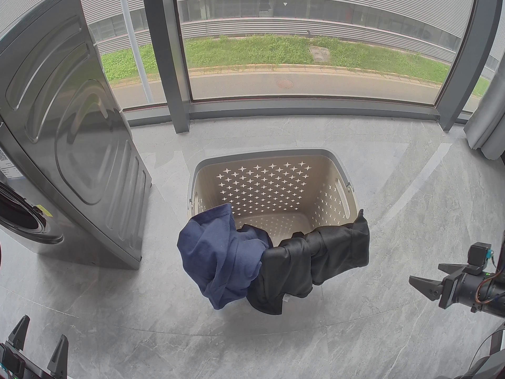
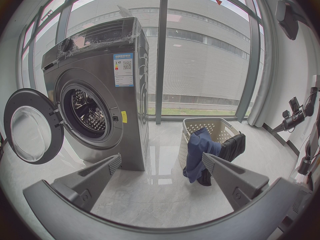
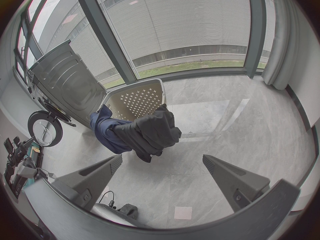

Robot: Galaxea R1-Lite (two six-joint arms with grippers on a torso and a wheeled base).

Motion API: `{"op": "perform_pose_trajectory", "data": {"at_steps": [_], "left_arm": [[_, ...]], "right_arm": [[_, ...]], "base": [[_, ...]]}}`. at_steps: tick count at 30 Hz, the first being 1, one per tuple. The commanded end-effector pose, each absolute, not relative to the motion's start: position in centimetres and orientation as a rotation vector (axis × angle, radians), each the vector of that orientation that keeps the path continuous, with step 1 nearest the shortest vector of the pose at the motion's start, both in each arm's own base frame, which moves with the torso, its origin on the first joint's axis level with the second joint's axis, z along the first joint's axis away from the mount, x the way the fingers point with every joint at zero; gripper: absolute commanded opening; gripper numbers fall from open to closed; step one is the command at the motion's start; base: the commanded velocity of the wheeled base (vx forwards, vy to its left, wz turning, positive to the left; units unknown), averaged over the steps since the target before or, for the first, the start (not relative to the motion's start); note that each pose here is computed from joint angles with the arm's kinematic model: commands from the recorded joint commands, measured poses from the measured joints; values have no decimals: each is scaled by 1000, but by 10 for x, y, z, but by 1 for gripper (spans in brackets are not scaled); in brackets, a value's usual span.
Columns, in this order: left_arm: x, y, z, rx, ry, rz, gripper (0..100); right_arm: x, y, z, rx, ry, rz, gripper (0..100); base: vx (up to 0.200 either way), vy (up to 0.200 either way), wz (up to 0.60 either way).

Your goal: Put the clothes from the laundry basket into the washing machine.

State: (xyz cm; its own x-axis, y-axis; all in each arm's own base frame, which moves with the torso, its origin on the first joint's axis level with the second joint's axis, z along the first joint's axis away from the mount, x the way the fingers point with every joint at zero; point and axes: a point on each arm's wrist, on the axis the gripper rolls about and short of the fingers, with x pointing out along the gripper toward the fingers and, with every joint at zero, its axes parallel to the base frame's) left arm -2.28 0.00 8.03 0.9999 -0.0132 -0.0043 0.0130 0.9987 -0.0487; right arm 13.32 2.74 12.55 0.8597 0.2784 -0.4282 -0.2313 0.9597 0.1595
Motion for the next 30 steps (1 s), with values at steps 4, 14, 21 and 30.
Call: {"op": "perform_pose_trajectory", "data": {"at_steps": [4,14,21,30], "left_arm": [[-23,0,75,-52,3,-12,100],[-23,0,75,-52,3,-12,100],[-23,0,75,-52,3,-11,100],[-23,0,75,-52,3,-11,100]], "right_arm": [[176,49,96,80,586,292,100],[206,72,81,86,612,330,100],[231,85,68,77,581,302,100],[246,103,53,60,589,320,100]], "base": [[0,0,0],[0,0,0],[0,0,0],[0,0,0]]}}
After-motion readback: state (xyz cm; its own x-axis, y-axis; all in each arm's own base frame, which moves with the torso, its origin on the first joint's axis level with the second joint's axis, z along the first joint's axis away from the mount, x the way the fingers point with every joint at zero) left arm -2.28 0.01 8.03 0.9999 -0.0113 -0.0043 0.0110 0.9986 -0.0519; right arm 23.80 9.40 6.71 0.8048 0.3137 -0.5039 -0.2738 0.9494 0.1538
